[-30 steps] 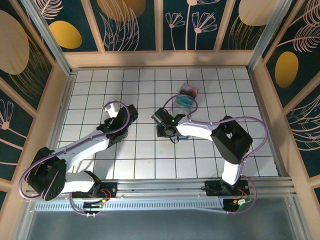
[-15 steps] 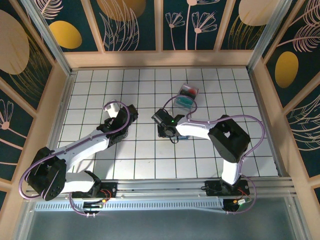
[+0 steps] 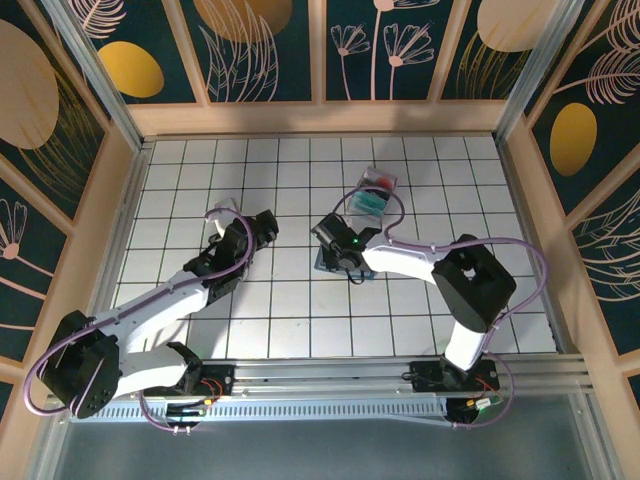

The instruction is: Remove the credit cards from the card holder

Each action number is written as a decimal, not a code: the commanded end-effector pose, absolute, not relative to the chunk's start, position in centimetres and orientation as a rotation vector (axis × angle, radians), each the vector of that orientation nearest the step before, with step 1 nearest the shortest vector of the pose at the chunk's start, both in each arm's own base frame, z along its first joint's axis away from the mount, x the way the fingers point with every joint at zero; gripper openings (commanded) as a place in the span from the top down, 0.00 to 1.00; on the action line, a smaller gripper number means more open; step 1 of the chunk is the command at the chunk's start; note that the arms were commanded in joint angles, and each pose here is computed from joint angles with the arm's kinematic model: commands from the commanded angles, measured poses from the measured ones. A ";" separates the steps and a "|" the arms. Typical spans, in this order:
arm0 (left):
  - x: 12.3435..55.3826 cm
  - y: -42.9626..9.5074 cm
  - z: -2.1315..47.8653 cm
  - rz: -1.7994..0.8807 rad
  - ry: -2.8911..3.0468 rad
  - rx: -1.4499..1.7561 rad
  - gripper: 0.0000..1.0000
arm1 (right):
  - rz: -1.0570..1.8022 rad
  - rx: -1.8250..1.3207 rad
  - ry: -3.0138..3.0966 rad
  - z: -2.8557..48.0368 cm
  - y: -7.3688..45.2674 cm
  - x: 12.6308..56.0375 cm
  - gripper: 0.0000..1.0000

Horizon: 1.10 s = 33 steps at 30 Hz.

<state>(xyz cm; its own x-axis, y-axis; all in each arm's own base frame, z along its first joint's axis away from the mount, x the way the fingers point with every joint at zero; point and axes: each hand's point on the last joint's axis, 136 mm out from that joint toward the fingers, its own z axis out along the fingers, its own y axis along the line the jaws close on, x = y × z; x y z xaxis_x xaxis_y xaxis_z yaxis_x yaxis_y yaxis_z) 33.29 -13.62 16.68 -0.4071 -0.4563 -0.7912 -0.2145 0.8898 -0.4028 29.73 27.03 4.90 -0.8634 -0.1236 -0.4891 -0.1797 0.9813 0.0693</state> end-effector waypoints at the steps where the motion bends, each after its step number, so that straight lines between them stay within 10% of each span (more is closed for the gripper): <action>1: 33.7 -14.0 17.8 -0.304 1.968 -0.455 0.01 | 0.035 -0.191 2.628 4.9 24.0 30.0 0.68; 33: 35.4 -15.9 16.6 -0.277 2.048 -0.417 0.01 | -0.126 0.020 2.640 6.3 14.8 30.1 0.54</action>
<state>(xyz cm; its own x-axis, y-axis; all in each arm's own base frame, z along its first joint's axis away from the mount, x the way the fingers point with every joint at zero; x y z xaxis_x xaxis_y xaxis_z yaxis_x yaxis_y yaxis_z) 34.75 -15.22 16.07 -0.4480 -0.3865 -0.8062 -0.1741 0.9222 -0.3454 30.39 16.36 5.00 -0.8911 -0.0187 -0.4534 0.0086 0.9983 -0.0581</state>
